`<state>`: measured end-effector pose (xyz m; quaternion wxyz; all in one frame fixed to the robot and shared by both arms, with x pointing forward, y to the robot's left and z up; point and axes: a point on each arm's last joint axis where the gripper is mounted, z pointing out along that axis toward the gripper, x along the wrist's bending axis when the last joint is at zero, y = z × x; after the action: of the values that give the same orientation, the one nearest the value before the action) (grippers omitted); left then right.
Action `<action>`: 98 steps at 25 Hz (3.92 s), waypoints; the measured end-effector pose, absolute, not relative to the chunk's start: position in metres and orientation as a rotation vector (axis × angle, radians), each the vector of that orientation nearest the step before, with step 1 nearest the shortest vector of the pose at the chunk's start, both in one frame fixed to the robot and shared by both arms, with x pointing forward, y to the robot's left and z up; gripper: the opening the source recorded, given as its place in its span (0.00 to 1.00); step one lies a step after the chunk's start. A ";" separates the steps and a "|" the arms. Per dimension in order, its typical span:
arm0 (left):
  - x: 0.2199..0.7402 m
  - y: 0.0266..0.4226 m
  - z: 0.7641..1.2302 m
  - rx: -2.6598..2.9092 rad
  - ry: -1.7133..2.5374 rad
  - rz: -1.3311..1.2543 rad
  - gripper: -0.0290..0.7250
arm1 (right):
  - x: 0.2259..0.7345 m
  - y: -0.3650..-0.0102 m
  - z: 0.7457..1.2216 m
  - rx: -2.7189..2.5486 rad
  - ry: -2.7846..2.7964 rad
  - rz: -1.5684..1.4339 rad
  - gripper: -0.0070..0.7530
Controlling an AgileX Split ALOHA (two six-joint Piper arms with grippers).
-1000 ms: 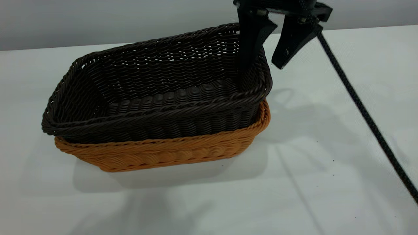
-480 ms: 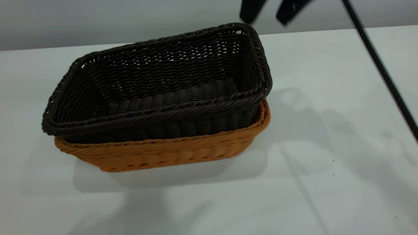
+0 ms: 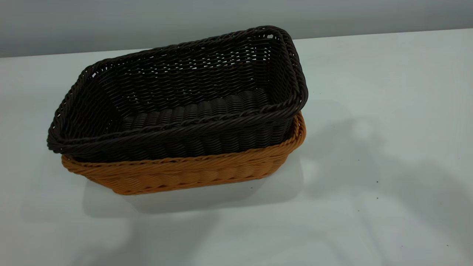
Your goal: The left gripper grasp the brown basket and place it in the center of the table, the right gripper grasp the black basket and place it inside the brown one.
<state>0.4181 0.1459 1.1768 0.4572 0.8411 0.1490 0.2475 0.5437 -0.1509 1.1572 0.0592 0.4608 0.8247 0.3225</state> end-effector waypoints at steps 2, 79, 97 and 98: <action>0.410 0.152 1.185 2.028 0.394 0.613 0.05 | 0.530 -0.159 1.175 1.343 2.449 0.989 0.03; 0.238 0.289 1.039 2.037 0.896 0.508 0.04 | 0.233 -0.295 1.050 1.254 1.926 1.189 0.01; 0.245 0.291 1.037 1.808 1.322 0.630 0.04 | 0.235 -0.299 1.049 1.335 1.868 1.169 0.01; 0.245 0.291 1.037 1.818 1.311 0.637 0.04 | 0.235 -0.299 1.049 1.333 1.871 1.169 0.01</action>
<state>0.2454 0.2909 1.0367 0.3947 0.7167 0.5171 0.2512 0.2349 -0.2987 1.0488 0.2784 0.4968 0.6971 0.4355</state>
